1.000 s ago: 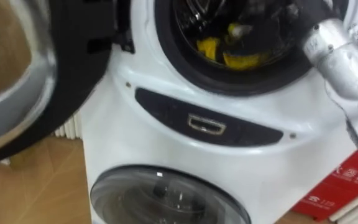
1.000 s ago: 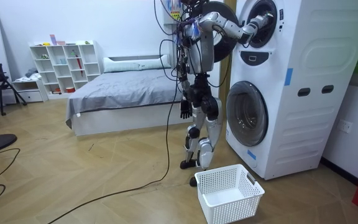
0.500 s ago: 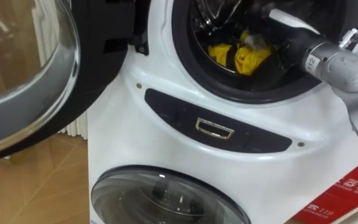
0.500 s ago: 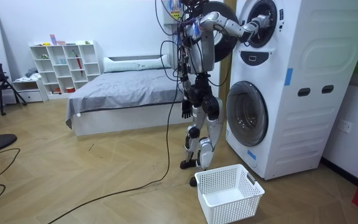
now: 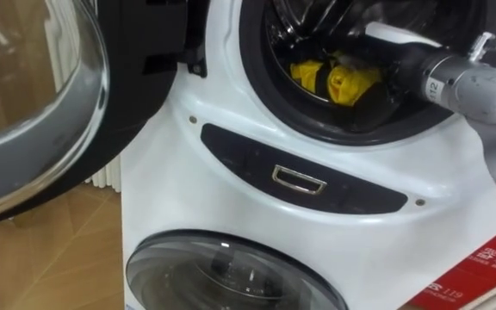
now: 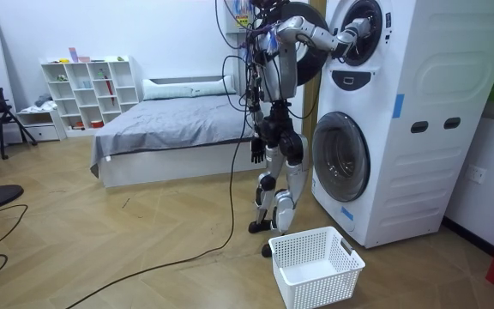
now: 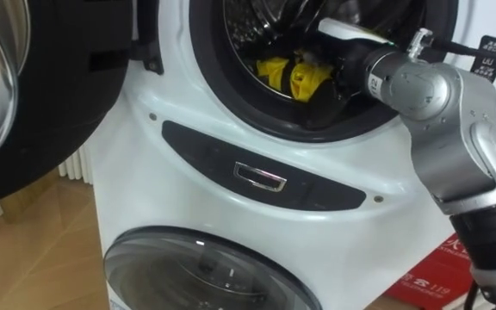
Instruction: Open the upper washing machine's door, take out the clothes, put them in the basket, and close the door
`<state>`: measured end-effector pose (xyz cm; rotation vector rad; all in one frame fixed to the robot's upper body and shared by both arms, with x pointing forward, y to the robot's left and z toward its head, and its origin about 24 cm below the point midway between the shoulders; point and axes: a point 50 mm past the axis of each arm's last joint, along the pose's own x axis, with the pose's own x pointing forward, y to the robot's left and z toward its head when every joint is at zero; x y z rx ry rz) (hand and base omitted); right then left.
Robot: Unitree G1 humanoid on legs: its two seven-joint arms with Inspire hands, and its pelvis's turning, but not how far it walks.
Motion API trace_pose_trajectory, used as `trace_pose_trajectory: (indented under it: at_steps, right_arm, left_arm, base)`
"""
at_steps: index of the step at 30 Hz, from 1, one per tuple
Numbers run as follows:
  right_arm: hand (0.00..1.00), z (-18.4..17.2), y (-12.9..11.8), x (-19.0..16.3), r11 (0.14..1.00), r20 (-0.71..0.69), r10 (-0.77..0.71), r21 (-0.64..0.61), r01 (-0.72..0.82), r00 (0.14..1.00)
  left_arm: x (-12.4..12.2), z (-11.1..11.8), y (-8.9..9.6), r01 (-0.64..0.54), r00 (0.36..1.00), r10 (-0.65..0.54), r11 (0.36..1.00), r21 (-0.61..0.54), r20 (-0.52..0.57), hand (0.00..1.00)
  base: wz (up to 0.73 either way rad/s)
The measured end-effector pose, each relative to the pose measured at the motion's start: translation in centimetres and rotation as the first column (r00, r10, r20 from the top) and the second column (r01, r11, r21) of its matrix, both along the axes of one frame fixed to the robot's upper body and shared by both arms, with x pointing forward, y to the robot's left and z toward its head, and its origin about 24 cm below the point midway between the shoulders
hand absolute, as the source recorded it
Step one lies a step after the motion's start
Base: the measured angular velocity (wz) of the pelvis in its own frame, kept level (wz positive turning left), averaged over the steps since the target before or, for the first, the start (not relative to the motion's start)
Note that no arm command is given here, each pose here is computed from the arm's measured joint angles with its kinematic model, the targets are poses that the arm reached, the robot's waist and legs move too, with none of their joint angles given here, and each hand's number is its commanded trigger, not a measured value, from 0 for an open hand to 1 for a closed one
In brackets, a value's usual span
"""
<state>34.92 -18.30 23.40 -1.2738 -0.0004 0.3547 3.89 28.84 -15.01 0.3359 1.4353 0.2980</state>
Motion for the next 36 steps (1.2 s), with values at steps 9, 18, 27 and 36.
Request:
trace_pose_trajectory:
  at_steps: [9, 18, 27, 36]
  right_arm:
    - [1.0, 0.2, 0.3, -0.5, 0.996, -0.001, -0.004, -0.085, 0.004, 1.0]
    - [1.0, 0.1, 0.4, -1.2, 0.994, 0.024, -0.003, -0.108, 0.006, 1.0]
    - [1.0, 1.2, 1.0, -2.1, 0.989, 0.057, 0.037, -0.143, -0.029, 0.998]
    - [1.0, 1.9, 1.8, -2.8, 0.986, 0.103, 0.075, -0.156, -0.059, 0.992]
  left_arm:
    - [-0.4, -0.1, 0.1, -0.02, 1.0, 0.02, 1.0, -0.006, -0.005, 0.0]
    - [-0.2, 0.0, 0.1, -0.043, 0.999, 0.043, 0.999, -0.012, 0.02, 0.0]
    - [0.0, -0.1, 0.1, -0.037, 0.999, 0.038, 0.999, -0.012, 0.029, 0.0]
    - [0.3, -0.1, 0.0, -0.041, 0.998, 0.042, 0.999, -0.007, 0.054, 0.0]
  base:
    - [0.01]
    - [-0.01]
    - [-0.03]
    - [-0.06]
